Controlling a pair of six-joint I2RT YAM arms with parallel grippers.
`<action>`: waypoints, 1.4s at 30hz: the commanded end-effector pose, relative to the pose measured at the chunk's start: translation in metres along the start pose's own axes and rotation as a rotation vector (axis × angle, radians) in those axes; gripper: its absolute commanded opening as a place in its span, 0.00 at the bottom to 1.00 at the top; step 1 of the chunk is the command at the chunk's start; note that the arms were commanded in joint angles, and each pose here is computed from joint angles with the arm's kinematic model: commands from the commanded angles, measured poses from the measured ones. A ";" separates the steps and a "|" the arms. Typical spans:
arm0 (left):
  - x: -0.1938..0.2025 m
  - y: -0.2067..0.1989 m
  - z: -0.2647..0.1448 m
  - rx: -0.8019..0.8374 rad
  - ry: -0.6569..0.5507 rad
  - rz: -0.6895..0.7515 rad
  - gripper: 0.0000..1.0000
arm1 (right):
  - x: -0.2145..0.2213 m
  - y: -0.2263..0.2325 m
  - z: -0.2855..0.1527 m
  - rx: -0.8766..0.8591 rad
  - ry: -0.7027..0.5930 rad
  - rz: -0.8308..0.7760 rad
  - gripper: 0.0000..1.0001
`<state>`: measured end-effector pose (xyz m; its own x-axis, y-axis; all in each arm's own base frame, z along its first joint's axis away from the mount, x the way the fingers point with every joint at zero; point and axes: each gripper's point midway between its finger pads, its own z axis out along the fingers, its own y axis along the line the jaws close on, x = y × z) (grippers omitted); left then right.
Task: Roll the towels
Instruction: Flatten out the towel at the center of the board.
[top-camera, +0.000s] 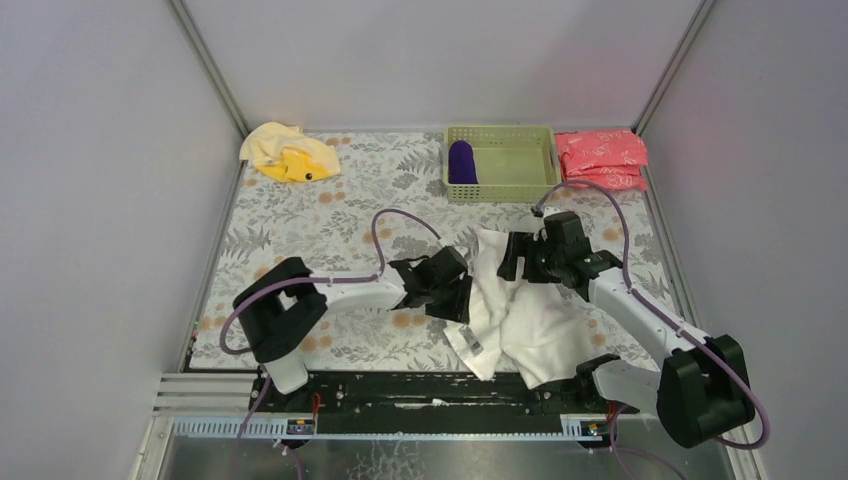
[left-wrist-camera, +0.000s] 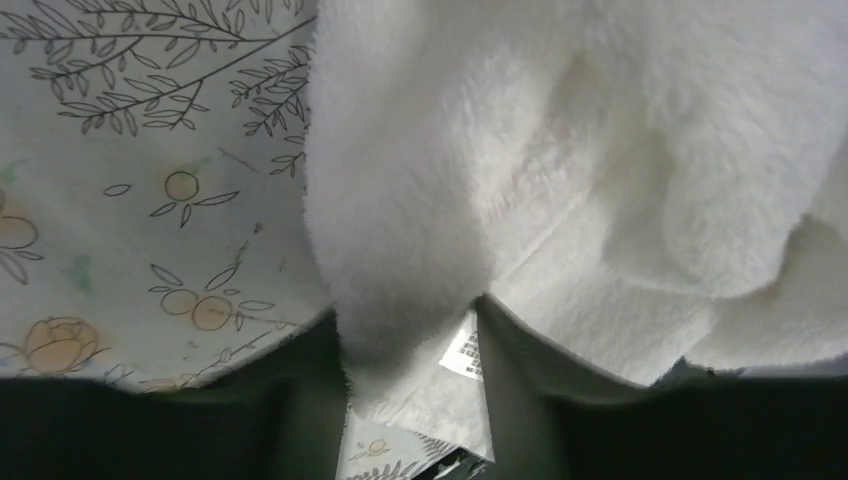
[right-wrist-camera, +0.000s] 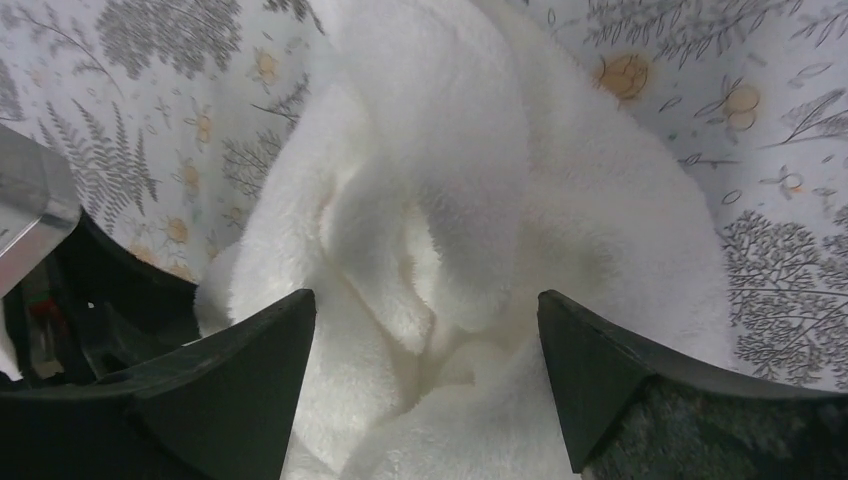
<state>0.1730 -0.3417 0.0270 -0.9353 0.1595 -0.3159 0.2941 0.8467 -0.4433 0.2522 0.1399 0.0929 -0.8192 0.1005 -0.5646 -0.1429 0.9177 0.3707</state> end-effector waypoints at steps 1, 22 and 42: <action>-0.010 0.000 0.014 -0.012 -0.019 0.032 0.30 | 0.003 0.005 0.017 -0.041 0.025 0.037 0.85; -0.065 0.199 -0.189 -0.554 -0.579 -0.472 0.64 | -0.050 0.033 0.020 -0.074 0.065 -0.033 0.62; -0.058 0.199 -0.172 -0.417 -0.589 -0.575 0.85 | 0.036 -0.077 0.054 0.396 0.277 0.049 0.73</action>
<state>0.2395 -0.0993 0.0902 -0.6926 -0.4764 -0.5415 -0.3671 0.8791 -0.3040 0.2388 0.1679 0.0174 -0.9536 -0.0591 -0.2953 -0.1306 0.9647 0.2288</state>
